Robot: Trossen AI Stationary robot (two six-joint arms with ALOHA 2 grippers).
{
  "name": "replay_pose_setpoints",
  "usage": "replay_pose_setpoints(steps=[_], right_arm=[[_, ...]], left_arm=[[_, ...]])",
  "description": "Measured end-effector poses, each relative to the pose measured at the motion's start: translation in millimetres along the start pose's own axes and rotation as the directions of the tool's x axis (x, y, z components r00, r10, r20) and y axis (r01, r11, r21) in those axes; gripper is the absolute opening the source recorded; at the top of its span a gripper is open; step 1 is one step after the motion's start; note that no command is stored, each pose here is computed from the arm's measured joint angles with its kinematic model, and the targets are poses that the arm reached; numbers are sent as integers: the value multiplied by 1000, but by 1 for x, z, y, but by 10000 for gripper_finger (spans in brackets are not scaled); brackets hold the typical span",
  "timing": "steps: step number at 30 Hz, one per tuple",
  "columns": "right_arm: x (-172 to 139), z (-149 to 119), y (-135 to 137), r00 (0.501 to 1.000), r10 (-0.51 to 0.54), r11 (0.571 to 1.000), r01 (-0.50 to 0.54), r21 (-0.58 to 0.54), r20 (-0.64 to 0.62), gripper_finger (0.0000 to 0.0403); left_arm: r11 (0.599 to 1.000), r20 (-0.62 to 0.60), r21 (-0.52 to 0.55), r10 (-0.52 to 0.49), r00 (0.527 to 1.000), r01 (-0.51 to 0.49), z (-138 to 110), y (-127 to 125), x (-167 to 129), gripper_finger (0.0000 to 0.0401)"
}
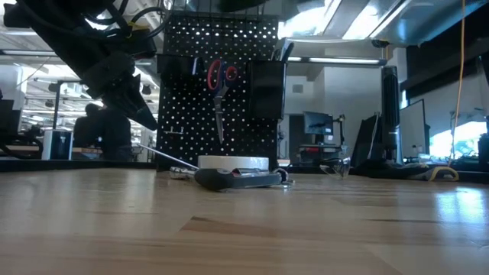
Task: Hang tools onto peg board
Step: Put the silver extension bar into the left black bin on the peg board
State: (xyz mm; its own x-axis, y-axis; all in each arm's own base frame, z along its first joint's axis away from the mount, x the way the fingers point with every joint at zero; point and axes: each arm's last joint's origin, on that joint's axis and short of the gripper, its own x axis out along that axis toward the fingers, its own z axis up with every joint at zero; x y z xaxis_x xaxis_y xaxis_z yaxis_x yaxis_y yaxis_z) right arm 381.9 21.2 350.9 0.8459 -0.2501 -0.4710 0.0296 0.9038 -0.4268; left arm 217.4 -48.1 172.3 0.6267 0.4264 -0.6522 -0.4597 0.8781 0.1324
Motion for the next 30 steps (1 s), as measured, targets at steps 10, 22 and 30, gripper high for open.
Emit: replay_pose_setpoints(steps=[10, 22, 30], right_arm=[[-30, -51, 31, 919, 275, 961, -256, 105, -283, 209], [4, -129, 57, 895, 259, 965, -229, 126, -364, 209], [26, -161, 66, 896, 296, 952, -249, 176, -331, 209]], left_arm=[[1000, 0, -12, 0, 1000, 0, 0, 0, 0, 135], [1000, 1, -13, 0, 1000, 0, 0, 0, 0, 135], [1000, 4, -19, -2, 1000, 2, 1, 0, 0, 135]])
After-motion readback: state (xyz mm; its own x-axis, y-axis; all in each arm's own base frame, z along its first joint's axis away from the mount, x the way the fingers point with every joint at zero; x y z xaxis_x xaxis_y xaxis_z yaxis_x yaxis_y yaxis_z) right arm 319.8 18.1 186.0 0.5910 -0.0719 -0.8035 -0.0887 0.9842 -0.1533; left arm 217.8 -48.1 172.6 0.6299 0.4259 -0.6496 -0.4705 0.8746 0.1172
